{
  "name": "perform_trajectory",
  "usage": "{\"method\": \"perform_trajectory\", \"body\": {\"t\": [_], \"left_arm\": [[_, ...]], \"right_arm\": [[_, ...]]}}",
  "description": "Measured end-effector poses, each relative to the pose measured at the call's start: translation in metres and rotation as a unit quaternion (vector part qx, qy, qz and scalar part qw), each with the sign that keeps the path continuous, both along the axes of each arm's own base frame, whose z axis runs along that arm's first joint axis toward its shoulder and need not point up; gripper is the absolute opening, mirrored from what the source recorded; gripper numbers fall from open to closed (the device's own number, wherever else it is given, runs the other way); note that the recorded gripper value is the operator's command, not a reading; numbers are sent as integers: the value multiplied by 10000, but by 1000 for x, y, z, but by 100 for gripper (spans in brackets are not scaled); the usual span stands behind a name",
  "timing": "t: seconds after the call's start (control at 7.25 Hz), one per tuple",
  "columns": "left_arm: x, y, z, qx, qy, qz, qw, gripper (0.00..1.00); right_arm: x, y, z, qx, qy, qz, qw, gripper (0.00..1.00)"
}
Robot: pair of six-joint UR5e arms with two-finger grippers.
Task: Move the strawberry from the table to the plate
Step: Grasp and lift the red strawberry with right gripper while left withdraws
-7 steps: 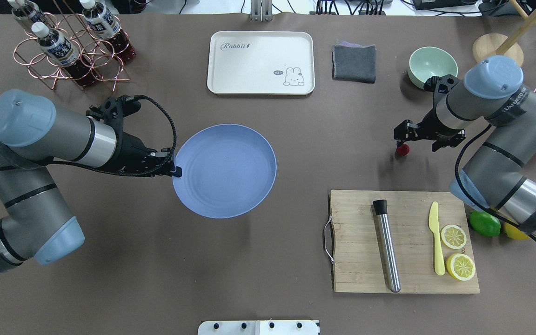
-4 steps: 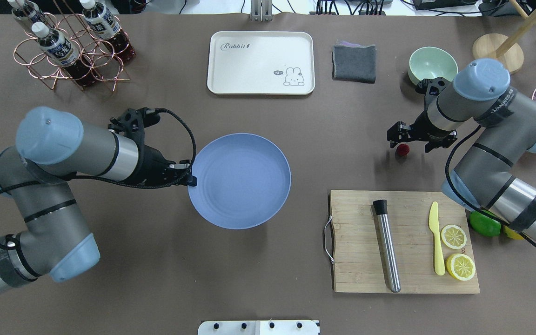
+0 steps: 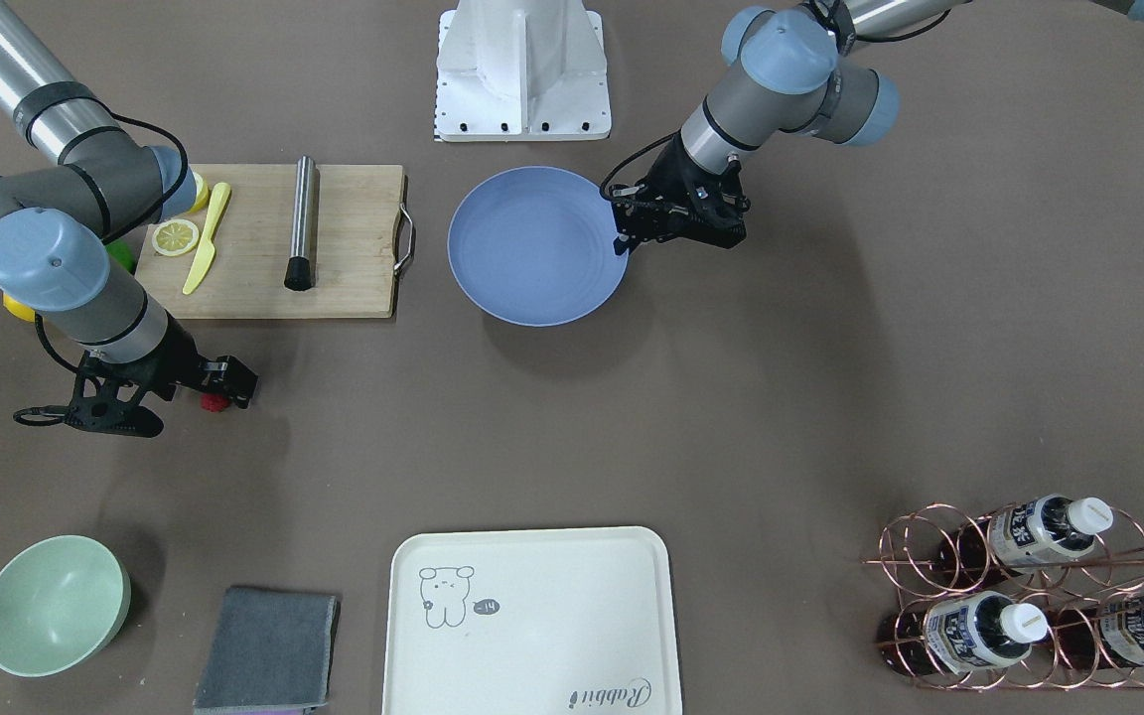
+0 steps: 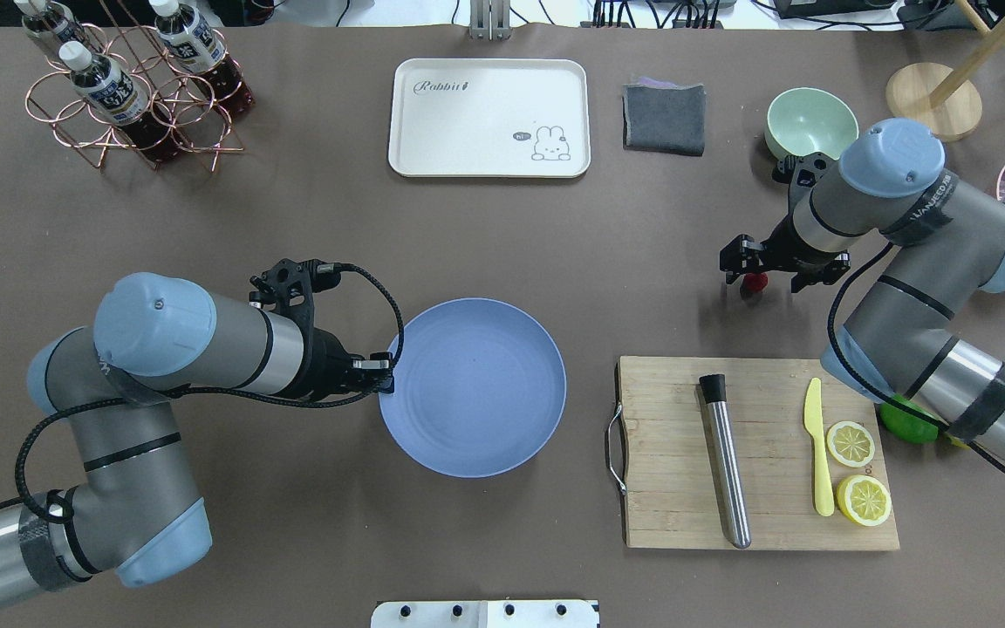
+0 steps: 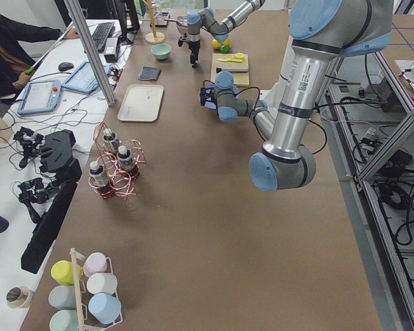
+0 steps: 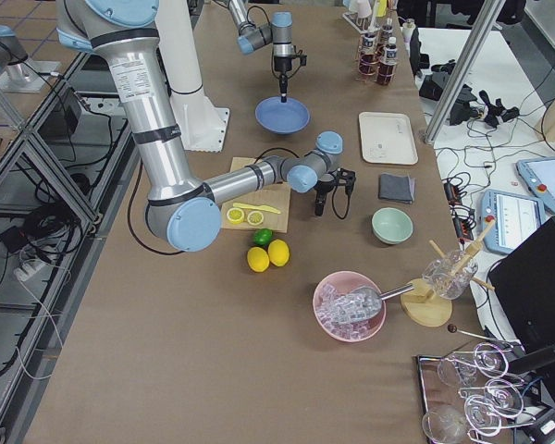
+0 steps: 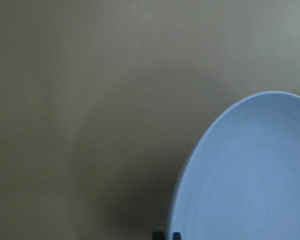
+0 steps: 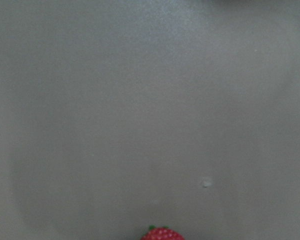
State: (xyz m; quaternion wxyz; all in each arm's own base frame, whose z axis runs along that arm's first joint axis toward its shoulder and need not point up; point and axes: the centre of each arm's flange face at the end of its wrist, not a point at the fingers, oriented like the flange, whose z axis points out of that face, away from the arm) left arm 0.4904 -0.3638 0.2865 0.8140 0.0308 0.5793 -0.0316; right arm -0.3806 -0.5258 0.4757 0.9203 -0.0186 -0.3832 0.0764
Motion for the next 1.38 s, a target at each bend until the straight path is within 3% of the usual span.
{"method": "perform_trajectory", "body": {"t": [0.14,0.28,0.41,1.38], "left_arm": [[1,1,1,-1,-10,8,10000,0],[2,2,1,-1,-11,14,10000,56],[2,2,0,2,-4,18,10000,99],[-3,-2,-8,140,41,-264,9995,98]], "right_arm": [[-6,4,-1,-54,-6,18,10000,7],[-10,6,-2,-62,6,21,10000,0],[-11,7,-2,-34,12,19,10000,0],[9,-17,-24,-10,-71,211,9998,0]]}}
